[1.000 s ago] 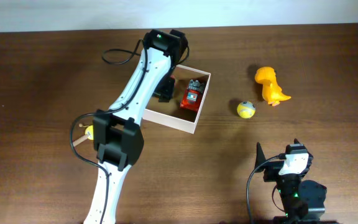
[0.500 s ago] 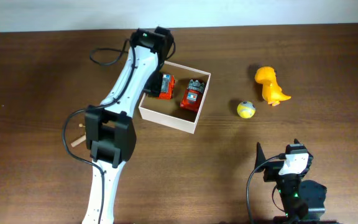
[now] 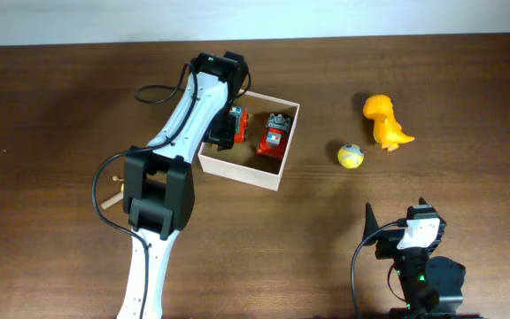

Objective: Pack container
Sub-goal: 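Set the truck upright against the box's left wall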

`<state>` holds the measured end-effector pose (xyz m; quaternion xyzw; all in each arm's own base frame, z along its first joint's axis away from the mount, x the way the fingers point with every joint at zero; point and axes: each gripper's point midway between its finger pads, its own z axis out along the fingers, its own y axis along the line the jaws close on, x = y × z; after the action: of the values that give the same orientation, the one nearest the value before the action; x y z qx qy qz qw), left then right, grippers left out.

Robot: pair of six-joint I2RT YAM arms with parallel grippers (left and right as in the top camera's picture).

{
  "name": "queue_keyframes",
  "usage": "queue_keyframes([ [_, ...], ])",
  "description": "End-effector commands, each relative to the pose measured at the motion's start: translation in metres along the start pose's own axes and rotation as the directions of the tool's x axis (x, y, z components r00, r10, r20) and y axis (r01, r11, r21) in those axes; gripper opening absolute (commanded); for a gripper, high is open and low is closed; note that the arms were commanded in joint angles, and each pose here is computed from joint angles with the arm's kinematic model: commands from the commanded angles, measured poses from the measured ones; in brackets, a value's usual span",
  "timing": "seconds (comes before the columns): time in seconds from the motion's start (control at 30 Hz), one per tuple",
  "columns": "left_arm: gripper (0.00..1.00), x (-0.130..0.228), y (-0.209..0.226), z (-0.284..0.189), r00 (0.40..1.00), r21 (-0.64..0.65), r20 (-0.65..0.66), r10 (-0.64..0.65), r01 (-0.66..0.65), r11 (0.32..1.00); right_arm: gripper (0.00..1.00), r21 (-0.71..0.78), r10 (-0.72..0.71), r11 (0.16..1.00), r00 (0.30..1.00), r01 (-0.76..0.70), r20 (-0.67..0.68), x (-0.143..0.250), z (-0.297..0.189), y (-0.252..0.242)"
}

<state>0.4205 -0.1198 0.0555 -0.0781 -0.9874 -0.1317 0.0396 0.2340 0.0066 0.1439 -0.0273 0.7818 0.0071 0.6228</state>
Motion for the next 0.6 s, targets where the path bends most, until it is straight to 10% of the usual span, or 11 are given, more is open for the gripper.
queue_keyframes([
  [0.0,0.72,0.019,-0.013,0.003,0.994,0.081,-0.092,-0.066,0.073,0.994,0.99,-0.013,-0.008,1.000,1.000,0.008,0.003,0.001,0.000,0.003],
  [0.57,0.72,0.029,-0.045,-0.004,0.954,0.229,-0.200,-0.222,0.266,0.936,0.99,-0.013,-0.008,1.000,1.000,0.008,0.003,0.001,0.000,0.003],
])
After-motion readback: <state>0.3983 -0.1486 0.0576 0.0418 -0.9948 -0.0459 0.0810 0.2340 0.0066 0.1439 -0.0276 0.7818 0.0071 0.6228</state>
